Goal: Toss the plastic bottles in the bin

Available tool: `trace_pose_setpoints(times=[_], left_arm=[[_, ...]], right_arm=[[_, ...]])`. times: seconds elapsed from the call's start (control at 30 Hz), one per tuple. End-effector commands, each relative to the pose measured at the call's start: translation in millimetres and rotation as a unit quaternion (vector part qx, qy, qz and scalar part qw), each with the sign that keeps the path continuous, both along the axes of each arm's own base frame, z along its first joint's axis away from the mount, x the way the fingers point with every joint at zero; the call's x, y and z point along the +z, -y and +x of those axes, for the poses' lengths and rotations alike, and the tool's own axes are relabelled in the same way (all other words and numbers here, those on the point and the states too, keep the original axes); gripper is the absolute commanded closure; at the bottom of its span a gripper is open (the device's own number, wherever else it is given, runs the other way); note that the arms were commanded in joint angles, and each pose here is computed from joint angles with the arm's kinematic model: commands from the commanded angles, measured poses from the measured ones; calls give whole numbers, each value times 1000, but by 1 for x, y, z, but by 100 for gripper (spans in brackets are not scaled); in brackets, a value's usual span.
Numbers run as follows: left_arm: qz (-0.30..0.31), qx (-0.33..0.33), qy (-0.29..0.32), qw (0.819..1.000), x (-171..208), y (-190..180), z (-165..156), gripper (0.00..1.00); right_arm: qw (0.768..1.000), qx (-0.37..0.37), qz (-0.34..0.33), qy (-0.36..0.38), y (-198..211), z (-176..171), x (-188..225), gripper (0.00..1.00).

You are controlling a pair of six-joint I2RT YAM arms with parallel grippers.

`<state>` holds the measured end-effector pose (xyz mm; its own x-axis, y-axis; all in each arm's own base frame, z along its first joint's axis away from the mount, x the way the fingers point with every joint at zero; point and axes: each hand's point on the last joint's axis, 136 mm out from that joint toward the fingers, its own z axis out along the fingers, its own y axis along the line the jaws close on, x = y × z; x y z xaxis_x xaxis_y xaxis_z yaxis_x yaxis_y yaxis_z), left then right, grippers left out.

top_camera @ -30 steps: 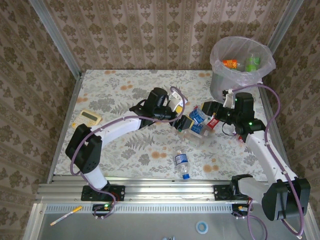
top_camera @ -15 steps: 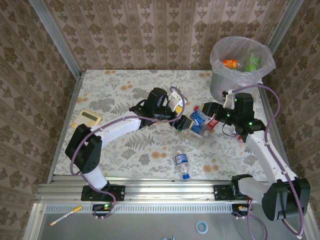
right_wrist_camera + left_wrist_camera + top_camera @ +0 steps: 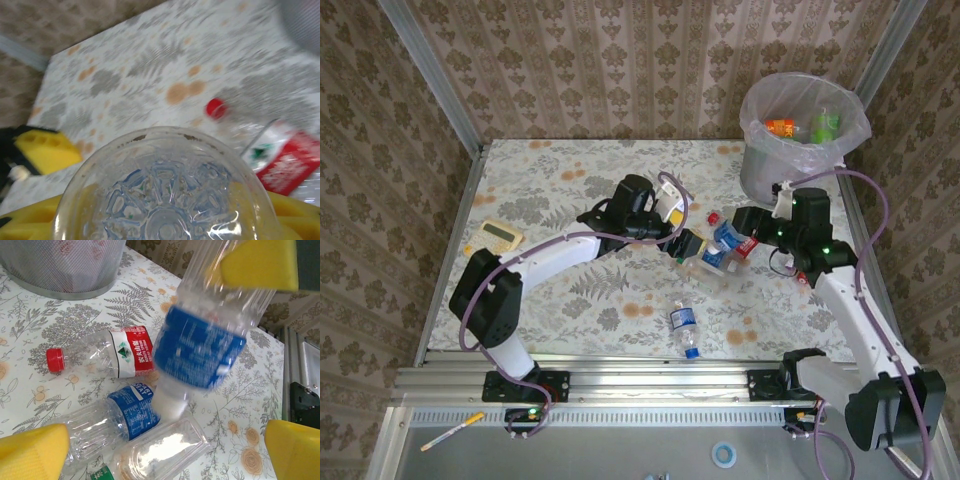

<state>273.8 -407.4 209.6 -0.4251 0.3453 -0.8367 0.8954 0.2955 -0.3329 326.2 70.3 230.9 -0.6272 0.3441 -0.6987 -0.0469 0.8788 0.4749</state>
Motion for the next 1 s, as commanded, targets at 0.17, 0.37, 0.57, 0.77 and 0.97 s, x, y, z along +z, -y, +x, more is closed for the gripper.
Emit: trace_pose_setpoints(times=[0.17,0.37,0.57,0.77,0.97], left_arm=[[3,29,-2,1000,2,-15,6,0],[6,36,-7,999,0,-13,10,0],[10,38,-15,999,-8,-10,14,0],[13,35,-18,999,-11,-7,16,0],[17,37,-21,999,-16,-8,19,0]], right_arm=[[945,-170,-192,204,83,-13,117,64],[865,-229,-205,396,96,-41,201,67],[797,-240,-237,502,93,-54,260,68],[754,-240,-256,555,88,-51,289,68],[742,-224,-262,574,80,-40,301,68]])
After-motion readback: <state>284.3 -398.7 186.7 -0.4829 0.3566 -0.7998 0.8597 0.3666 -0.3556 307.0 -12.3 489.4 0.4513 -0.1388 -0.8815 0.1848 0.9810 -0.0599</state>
